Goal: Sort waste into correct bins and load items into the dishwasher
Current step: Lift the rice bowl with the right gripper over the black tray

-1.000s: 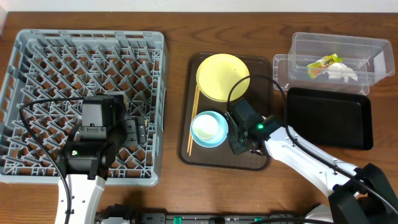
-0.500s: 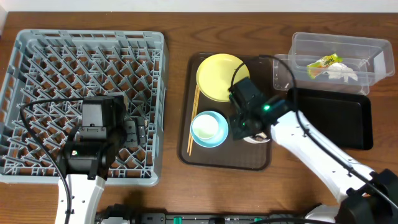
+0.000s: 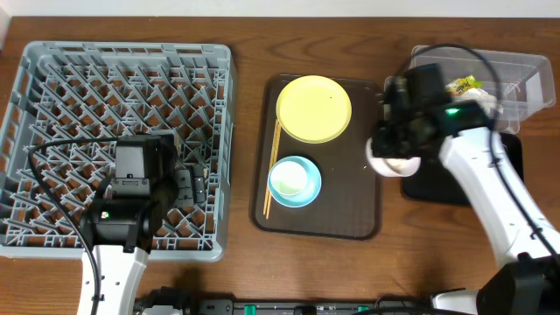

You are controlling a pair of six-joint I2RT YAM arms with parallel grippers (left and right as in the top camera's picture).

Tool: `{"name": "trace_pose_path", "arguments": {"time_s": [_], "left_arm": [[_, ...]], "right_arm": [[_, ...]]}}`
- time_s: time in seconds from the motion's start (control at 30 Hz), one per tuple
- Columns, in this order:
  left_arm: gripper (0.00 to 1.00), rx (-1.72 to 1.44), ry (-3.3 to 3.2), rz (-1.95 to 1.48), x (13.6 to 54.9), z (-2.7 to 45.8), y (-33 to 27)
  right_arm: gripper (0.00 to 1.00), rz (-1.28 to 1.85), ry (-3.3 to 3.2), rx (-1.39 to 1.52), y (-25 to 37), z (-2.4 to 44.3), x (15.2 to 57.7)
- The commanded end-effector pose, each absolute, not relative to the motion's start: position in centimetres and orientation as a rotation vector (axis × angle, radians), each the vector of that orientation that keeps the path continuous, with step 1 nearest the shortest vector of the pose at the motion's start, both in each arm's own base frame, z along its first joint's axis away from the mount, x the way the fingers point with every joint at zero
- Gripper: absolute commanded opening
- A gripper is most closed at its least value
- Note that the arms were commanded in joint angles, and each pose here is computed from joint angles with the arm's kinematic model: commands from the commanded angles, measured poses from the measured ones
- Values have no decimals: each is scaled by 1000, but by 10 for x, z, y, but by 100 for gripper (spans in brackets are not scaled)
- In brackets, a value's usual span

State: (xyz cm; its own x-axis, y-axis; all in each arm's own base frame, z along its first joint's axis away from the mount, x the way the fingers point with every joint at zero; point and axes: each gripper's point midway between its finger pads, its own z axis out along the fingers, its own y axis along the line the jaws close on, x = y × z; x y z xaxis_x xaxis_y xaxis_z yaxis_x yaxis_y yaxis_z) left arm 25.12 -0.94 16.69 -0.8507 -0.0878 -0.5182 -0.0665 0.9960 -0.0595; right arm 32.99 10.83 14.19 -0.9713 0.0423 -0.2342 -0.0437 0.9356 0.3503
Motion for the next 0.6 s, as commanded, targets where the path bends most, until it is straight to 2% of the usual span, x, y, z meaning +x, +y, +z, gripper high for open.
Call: {"name": "trace_pose_path", "arguments": {"time_s": [0.0,0.27,0.57], "left_arm": [[89,-118,2571,-61,254,175,-10],[89,-118,2571,-61,254,175,-10],[89,-118,2571,-61,254,175,-10]], "right_arm": [[1,710,2784,-20,98,162,333],[1,828,2765,119,36,158,322],[1,1113,2501,152,1,157,314]]}}
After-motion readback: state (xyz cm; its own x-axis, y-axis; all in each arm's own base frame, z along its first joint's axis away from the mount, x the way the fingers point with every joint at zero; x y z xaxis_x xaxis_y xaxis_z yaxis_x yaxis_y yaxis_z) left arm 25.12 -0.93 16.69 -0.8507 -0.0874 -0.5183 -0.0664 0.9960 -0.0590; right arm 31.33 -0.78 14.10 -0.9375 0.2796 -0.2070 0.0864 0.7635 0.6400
